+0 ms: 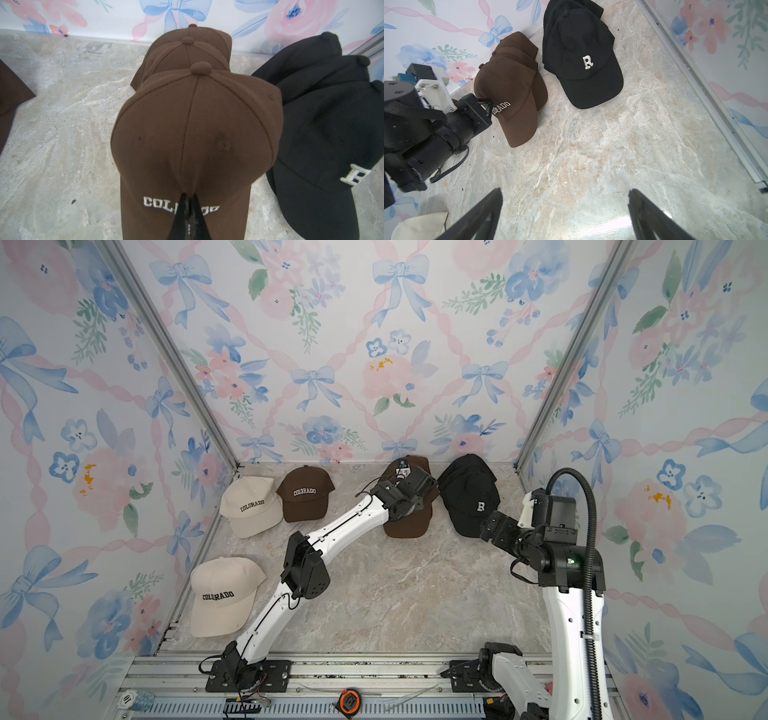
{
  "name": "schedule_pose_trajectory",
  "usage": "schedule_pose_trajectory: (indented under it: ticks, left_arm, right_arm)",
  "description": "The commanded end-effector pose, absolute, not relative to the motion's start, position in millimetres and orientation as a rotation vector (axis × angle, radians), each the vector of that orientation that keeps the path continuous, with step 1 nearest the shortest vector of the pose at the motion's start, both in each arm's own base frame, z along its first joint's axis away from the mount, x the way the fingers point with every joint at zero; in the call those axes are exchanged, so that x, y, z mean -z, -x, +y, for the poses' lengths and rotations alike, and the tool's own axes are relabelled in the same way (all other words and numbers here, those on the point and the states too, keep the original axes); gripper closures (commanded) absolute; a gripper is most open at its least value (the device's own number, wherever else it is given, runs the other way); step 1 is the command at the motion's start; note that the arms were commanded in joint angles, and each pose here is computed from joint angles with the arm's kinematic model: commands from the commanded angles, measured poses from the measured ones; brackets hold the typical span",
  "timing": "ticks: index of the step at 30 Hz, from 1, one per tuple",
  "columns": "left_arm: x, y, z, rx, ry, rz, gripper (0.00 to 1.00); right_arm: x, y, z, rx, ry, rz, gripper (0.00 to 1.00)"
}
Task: Stack the baseball caps by color
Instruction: Place the baseball cap on the baseball cap.
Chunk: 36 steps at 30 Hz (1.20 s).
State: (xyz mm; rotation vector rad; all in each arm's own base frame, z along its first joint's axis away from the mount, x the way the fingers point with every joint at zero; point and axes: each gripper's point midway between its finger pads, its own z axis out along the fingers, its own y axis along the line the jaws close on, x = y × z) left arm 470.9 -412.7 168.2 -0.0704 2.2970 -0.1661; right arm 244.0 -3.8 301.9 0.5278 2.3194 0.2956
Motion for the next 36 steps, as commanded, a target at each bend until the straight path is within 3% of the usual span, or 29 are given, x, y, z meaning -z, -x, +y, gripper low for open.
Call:
schedule_pose_trajectory:
  ticks: [1, 21, 28, 32, 34, 36]
  left_arm:
    - [-169.2, -486.4, -404.1, 0.121, 0.124, 2.247, 1.00]
    - [-140.0, -524.0, -431.2, 0.358, 0.160, 2.230, 0.99]
    - [-142.6, -521.8, -444.7, 0.436, 0.120, 2.235, 0.62]
    - [-151.9, -518.0, -448.5, 0.456, 0.083, 2.233, 0.51]
    - [-153.6, -515.5, -445.2, 0.435, 0.064, 2.239, 0.35]
    - [-152.4, -512.9, -437.6, 0.407, 0.053, 2.255, 0.31]
  right_arm:
    - [-305.3, -232.8, -9.0, -0.277, -0.579, 2.302, 0.04]
    - [-316.9, -222.9, -22.2, -0.198, -0.645, 2.283, 0.04]
    - [-314.0, -223.3, -21.9, -0.198, -0.647, 2.293, 0.04]
    - [-311.6, -225.4, -21.1, -0.202, -0.637, 2.298, 0.04]
    - [-309.6, -227.4, -20.2, -0.210, -0.634, 2.300, 0.04]
    - [-308.2, -231.4, -18.5, -0.226, -0.629, 2.303, 0.04]
